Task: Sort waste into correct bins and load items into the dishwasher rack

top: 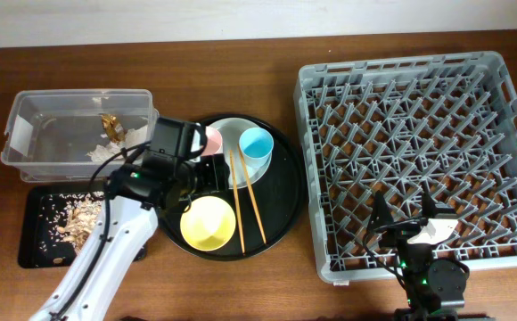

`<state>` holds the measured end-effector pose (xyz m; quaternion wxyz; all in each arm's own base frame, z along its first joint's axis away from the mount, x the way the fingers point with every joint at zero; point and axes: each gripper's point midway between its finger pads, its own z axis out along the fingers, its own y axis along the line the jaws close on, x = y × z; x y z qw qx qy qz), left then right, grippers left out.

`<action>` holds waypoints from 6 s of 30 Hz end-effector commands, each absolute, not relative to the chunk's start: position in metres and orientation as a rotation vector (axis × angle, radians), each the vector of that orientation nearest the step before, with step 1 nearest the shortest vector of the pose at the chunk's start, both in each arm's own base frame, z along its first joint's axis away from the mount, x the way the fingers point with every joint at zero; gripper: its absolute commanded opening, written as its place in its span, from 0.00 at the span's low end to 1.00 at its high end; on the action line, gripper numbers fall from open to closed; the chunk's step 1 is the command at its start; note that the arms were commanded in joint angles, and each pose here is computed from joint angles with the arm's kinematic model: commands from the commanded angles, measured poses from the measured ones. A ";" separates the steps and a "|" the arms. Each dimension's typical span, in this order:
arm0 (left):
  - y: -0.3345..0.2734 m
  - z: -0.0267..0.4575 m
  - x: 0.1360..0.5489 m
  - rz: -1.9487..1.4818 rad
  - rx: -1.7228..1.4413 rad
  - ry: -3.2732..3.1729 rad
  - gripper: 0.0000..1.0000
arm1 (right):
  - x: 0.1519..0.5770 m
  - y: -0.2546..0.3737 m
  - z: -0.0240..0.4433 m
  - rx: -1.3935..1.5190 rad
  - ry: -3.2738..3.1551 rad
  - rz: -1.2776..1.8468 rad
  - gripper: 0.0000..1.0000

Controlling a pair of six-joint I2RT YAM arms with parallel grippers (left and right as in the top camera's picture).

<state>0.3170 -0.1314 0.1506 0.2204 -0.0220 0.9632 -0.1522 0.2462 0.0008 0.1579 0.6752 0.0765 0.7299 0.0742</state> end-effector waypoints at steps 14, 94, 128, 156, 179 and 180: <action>-0.093 0.154 0.339 -0.219 -0.208 2.576 0.84 | 0.246 -0.001 0.156 0.183 1.642 0.162 0.98; 0.095 0.239 0.332 -0.265 -0.872 2.257 0.99 | 0.261 0.261 0.096 -0.551 2.727 0.374 0.33; 0.095 0.239 0.331 -0.264 -0.876 2.260 0.99 | 0.306 0.281 0.012 -0.518 2.705 0.250 0.27; 0.095 0.239 0.331 -0.264 -0.876 2.260 1.00 | 0.332 0.173 0.196 -0.170 2.510 0.119 0.04; 0.095 0.239 0.331 -0.264 -0.876 2.260 1.00 | 0.377 0.075 0.118 -0.094 2.742 0.054 0.09; 0.095 0.239 0.331 -0.264 -0.876 2.260 0.99 | 0.377 0.075 0.118 -0.094 2.742 0.054 0.09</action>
